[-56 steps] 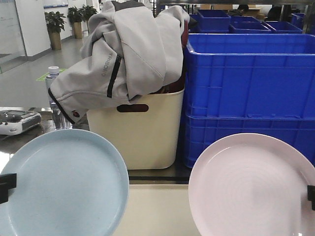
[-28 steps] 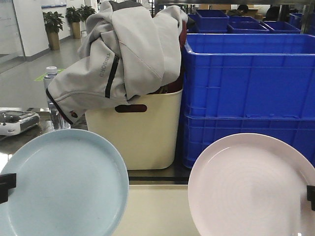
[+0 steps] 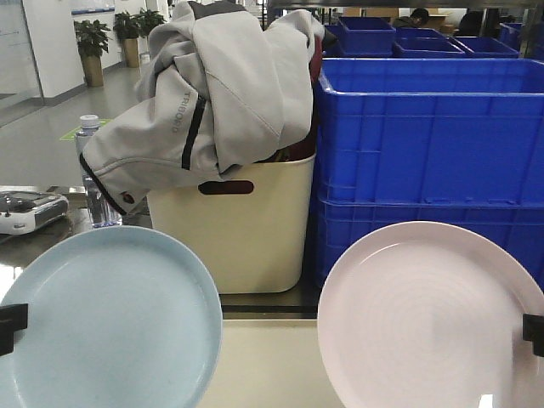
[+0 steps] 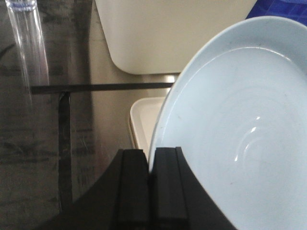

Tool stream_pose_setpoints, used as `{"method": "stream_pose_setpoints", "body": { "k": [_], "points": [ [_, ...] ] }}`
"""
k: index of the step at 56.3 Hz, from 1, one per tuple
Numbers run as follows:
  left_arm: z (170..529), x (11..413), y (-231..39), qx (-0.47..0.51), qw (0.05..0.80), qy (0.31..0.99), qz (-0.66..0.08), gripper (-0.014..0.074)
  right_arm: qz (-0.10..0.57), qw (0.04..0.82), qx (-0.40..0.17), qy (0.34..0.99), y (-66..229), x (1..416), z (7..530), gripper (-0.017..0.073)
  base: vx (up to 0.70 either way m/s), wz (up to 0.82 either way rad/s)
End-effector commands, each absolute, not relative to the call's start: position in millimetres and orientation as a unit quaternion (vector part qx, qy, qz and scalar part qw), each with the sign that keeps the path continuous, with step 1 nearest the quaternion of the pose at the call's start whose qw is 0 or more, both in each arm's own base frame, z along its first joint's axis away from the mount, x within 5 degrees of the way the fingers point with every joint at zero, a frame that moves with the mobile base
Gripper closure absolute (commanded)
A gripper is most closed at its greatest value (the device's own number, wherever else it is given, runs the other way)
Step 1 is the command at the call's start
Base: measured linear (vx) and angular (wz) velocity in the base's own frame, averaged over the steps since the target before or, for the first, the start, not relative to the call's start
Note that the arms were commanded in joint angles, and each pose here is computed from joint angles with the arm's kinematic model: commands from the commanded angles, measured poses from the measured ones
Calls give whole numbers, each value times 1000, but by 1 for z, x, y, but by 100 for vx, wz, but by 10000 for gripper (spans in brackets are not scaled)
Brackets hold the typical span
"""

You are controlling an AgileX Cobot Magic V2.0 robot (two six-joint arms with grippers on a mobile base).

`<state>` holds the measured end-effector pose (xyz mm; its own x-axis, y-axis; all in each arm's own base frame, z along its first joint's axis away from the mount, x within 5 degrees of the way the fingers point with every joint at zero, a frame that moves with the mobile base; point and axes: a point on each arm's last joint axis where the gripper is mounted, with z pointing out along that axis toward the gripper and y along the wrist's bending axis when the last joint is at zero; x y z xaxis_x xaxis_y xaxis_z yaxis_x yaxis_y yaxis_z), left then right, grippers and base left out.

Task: Grab plate from conveyor and place on tray
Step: 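Lower the light blue plate onto the cream tray and open left gripper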

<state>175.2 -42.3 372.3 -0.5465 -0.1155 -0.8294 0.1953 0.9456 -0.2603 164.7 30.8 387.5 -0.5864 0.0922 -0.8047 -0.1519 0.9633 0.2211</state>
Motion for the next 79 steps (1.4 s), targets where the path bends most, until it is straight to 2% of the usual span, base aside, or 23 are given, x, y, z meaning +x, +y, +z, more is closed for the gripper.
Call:
{"method": "stream_pose_setpoints", "body": {
  "k": [1,12,26,43,50,69,79],
  "points": [
    [388,176,-44,9,516,836,-185,599,140,497,-12,857,31,170,402,569,0,0],
    [382,190,-55,-21,486,834,-261,599,136,479,-15,867,32,182,394,569,0,0],
    [348,237,-91,-2,406,840,-360,594,132,470,-18,872,32,192,388,569,0,0],
    [288,284,-124,-13,320,877,-357,594,131,471,-19,872,32,192,388,569,0,0],
    [285,294,-131,-12,321,877,-356,594,112,480,-24,870,30,193,389,569,0,0],
    [291,304,-130,-28,346,870,-351,594,67,488,-18,870,22,195,389,569,0,0],
    [285,307,-131,-35,343,872,-347,592,68,486,-8,871,21,195,389,569,0,0]
  ]
}}
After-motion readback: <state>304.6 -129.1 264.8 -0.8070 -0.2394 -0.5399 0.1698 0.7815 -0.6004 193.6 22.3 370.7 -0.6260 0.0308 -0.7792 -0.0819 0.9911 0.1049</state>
